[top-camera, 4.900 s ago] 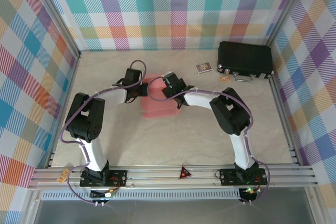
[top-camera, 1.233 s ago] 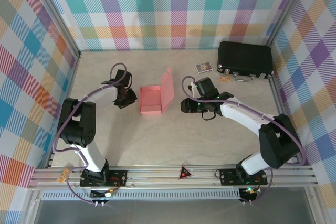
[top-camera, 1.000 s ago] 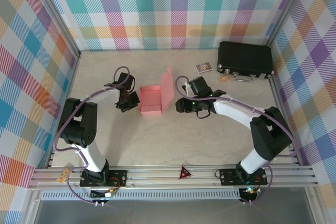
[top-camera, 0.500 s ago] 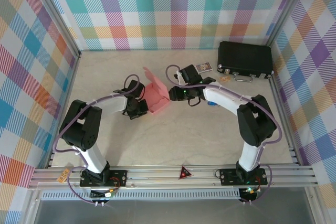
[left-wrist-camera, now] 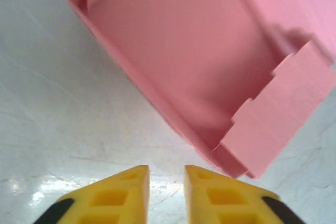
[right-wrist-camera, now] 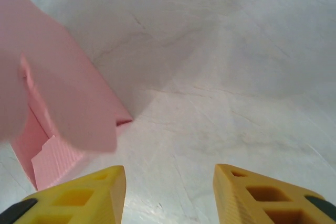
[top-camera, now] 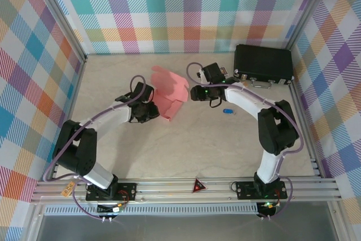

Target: Fold the paper box

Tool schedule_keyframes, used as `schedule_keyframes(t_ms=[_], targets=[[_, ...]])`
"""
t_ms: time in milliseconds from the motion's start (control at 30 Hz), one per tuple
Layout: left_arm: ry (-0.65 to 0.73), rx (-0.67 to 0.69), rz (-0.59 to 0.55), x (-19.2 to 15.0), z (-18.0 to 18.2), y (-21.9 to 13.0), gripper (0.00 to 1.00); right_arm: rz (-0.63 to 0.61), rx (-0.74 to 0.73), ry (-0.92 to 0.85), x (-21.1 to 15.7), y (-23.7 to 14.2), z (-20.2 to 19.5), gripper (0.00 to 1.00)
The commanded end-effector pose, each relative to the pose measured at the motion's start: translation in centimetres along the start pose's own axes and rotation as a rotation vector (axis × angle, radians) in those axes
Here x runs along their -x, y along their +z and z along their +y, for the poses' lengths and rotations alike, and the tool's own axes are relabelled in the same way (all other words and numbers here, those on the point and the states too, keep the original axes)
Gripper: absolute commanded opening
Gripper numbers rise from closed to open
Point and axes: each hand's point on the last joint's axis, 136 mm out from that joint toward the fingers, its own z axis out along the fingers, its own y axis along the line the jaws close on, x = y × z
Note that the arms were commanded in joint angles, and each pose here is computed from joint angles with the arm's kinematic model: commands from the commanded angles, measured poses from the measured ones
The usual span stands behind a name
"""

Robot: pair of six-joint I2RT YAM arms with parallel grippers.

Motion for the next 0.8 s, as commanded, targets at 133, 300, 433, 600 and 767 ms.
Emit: schedule_keyframes(t_ms=[133, 300, 433, 600, 767], targets=[[0.057, 0.03, -0.122, 7.0, 2.8, -1.5, 0.38, -0.027, 0.156, 0.184, -2.8, -2.6, 1.8, 0.49], [0.121, -0.074, -0.155, 11.3, 1.7, 0.0, 0.52, -0.036, 0.235, 0.282, -4.8, -1.4, 3.2, 0.5], [0.153, -0.143, -0.16, 13.4, 0.9, 1.6, 0.64, -0.034, 0.244, 0.305, -5.4, -0.3, 3.9, 0.5], [0.179, -0.228, -0.104, 13.7, -0.1, 4.0, 0.66, -0.039, 0.269, 0.318, -5.1, 0.4, 4.4, 0.51], [0.158, -0.309, -0.025, 12.2, -1.0, 5.4, 0.65, -0.022, 0.28, 0.315, -4.8, 1.5, 4.7, 0.51]])
